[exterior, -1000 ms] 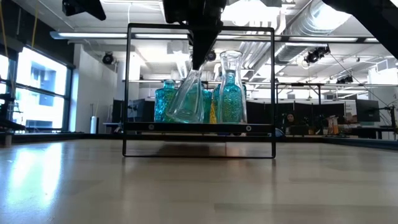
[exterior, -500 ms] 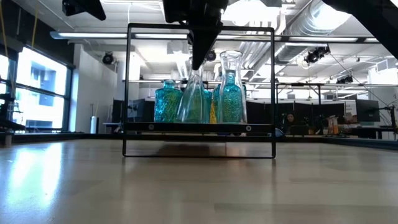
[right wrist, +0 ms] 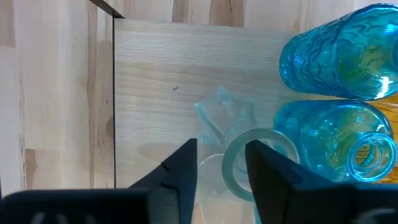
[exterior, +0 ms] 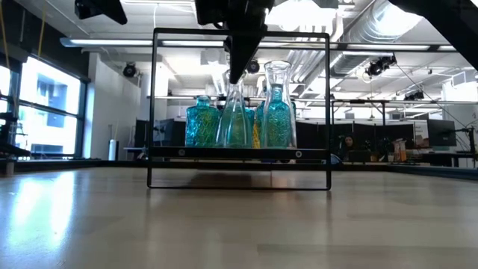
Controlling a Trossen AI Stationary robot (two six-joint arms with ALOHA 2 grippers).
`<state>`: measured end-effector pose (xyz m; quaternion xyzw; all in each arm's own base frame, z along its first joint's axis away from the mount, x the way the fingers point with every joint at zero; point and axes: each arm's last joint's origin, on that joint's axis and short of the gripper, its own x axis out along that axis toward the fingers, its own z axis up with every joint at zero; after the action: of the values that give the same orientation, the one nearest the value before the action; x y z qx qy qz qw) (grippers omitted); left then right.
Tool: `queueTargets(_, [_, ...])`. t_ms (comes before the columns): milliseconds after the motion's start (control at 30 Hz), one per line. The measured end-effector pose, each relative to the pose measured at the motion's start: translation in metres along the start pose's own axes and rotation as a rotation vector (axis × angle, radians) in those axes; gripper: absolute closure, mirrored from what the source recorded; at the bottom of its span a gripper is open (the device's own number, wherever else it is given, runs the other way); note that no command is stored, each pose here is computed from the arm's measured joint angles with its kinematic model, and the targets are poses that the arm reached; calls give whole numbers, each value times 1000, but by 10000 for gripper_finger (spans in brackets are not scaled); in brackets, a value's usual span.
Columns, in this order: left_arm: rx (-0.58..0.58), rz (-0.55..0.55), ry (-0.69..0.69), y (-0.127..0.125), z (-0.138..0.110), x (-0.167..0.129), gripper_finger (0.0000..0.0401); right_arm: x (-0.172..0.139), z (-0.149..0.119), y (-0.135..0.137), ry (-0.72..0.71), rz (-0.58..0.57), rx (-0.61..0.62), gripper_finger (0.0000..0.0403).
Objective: Sort vases onto shelf
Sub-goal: Put the right transparent flower vase on the shelf aligned with the other transparent flower vase, then put the transparent flower vase on the shelf aligned with the other transparent flower vase
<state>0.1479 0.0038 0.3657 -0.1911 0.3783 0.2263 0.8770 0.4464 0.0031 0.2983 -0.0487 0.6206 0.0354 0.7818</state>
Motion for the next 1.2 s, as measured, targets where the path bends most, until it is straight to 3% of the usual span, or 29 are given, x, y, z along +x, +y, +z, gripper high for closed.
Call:
queueTargets(300, [0, 0, 0, 0, 0, 0, 400, -1, 0, 3, -1, -18, 5, 236])
queueTargets(967, [18, -7, 3, 0, 0, 0, 400, -58, -12, 12, -146, -45, 92, 233])
queueTargets(1200, [57, -233, 141, -6, -4, -1, 400, -120, -32, 19, -338, -157, 193, 233])
